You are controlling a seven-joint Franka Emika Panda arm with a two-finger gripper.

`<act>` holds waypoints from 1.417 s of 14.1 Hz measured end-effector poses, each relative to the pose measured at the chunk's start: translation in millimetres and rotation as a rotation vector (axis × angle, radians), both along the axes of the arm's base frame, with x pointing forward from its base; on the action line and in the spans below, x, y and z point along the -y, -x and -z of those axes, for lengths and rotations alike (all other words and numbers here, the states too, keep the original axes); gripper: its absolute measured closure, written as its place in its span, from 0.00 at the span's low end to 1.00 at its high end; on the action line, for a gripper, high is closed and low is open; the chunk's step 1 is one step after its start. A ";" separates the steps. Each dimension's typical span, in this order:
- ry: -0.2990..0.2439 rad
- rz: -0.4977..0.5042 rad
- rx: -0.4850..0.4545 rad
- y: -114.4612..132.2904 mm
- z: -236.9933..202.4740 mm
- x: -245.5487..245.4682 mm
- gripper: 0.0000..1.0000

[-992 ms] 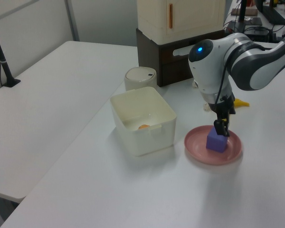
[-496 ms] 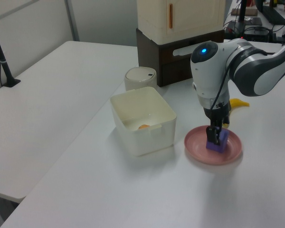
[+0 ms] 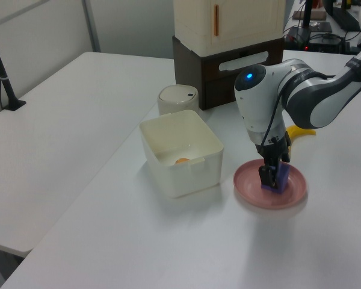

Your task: Put the cube on the table

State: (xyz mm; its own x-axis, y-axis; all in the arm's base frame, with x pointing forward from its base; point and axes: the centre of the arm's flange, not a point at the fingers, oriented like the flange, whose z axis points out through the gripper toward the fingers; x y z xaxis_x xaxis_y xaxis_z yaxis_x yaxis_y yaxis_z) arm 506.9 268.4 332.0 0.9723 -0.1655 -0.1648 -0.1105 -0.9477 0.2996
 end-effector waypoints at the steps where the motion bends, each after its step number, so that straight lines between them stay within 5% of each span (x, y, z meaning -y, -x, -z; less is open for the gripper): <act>1: 0.000 0.005 -0.001 -1.4 0.4 2.7 0.00; 7: 0.017 0.001 -0.015 -1.9 12.1 8.4 0.04; 8: 0.018 0.001 -0.024 -1.6 16.5 8.5 0.09; 10: 0.017 0.000 -0.029 -2.3 19.6 7.7 0.37; 16: 0.009 0.010 -0.008 -9.8 7.2 8.3 0.41; 20: -0.016 0.141 0.077 -60.3 -49.5 64.9 0.41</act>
State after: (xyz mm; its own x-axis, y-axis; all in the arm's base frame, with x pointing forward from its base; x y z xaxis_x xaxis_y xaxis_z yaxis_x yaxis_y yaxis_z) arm 567.2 203.6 381.5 0.9496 -0.2991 -0.0942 -0.2648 -0.9257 0.2699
